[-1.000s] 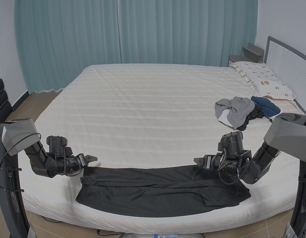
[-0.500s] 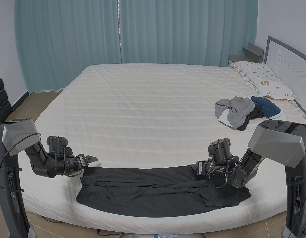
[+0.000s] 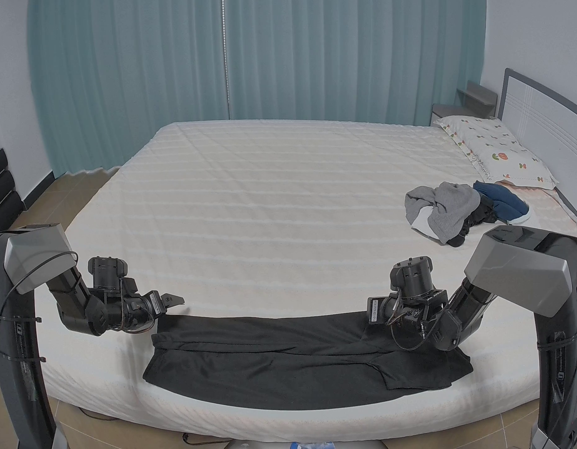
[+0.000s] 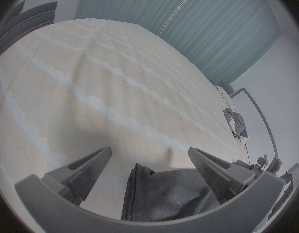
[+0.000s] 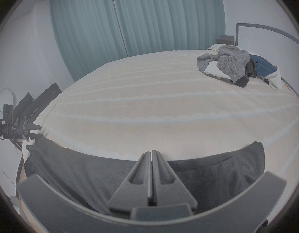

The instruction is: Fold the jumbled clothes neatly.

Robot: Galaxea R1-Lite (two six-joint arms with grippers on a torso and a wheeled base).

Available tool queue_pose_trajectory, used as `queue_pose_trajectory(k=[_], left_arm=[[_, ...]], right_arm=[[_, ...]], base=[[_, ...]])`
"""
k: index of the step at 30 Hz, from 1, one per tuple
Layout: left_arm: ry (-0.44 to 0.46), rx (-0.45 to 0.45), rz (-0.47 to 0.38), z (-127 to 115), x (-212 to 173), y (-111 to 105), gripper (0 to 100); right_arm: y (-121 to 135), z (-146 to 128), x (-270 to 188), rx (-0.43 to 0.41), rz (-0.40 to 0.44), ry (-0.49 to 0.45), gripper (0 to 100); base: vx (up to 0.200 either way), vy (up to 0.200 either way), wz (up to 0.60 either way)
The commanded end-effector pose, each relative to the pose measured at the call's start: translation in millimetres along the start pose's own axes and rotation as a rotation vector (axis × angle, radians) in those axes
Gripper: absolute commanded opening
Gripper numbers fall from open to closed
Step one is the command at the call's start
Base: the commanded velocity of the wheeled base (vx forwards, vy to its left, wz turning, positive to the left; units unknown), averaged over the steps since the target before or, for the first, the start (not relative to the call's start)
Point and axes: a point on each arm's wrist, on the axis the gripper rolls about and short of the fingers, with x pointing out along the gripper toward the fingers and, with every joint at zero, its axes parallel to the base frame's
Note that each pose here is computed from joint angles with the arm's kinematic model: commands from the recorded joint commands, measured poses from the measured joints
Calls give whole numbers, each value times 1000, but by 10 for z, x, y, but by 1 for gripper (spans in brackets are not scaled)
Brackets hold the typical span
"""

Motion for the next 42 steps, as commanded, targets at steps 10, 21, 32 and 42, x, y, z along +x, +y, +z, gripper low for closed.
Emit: queue_pose_trajectory(k=[10,21,32,42], left_arm=[[1,-1,1,-2,3,5,100],[1,-1,1,-2,3,5,100],[-1,0,0,3,4,3,100],[-1,0,0,3,4,3,100]], right_arm=[[117,-45,-161,-24,32,24,100],[140,-133,-152,-40,27,58,0],[163,-64,-107,-40,17,34,0],[182,-110,-70,-38,17,36,100]], base=[[0,0,0],[0,0,0],[0,0,0],[0,0,0]])
